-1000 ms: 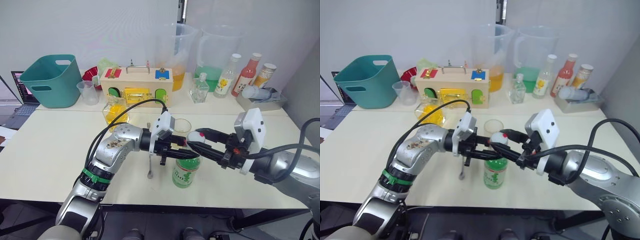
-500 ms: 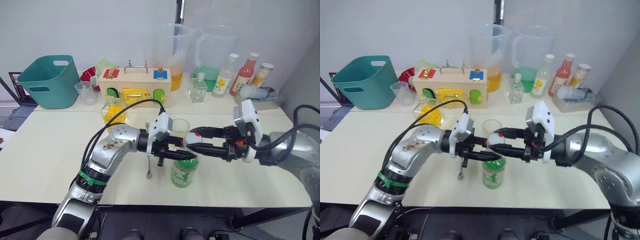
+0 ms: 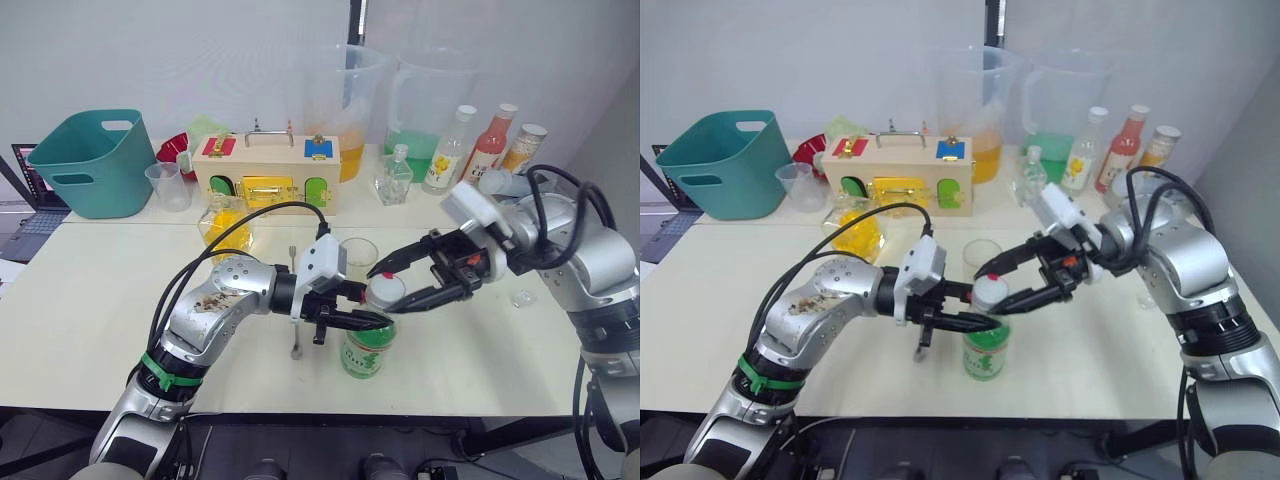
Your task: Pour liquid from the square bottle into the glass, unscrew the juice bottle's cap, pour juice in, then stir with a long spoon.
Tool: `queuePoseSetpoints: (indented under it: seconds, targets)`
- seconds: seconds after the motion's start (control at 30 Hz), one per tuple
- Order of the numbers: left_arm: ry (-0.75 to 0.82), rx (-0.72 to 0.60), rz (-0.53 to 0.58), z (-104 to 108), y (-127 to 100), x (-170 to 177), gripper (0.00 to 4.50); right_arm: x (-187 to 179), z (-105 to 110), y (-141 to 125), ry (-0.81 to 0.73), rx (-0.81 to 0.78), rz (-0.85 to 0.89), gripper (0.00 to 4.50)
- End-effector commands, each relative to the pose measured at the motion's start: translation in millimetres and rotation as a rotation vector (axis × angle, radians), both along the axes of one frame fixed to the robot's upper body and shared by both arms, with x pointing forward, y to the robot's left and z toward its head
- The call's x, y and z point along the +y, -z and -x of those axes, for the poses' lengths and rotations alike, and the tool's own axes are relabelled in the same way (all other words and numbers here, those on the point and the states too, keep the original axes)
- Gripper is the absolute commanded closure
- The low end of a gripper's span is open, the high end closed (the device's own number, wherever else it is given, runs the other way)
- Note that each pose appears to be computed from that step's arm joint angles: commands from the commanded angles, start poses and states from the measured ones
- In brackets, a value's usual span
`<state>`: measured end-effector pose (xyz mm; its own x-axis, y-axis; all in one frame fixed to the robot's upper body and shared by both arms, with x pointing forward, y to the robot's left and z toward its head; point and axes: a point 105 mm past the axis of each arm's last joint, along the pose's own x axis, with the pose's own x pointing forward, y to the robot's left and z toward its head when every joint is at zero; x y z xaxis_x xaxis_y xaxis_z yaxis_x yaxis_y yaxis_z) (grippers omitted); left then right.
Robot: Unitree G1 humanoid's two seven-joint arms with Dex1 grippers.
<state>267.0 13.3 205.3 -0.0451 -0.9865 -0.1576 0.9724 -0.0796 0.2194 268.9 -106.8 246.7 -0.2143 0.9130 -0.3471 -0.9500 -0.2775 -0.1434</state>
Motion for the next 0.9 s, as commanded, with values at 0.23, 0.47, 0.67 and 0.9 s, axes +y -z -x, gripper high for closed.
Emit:
queuePoseSetpoints:
  seconds: [0.23,0.47,0.67,0.9]
  targets:
    - [0.002,0.034,0.003,3,6,-5,3.31,-8,27,-33,0.205,-0.074,-0.222,0.00]
    - [0.026,0.036,0.021,-2,8,-11,3.31,-11,45,-24,0.551,-0.089,-0.385,0.00]
    - [0.067,0.037,0.030,-2,7,-18,3.32,-7,50,-9,0.763,-0.134,-0.387,0.00]
    - [0.103,0.042,0.038,-2,6,-25,3.32,-3,48,-1,0.905,-0.142,-0.395,0.25]
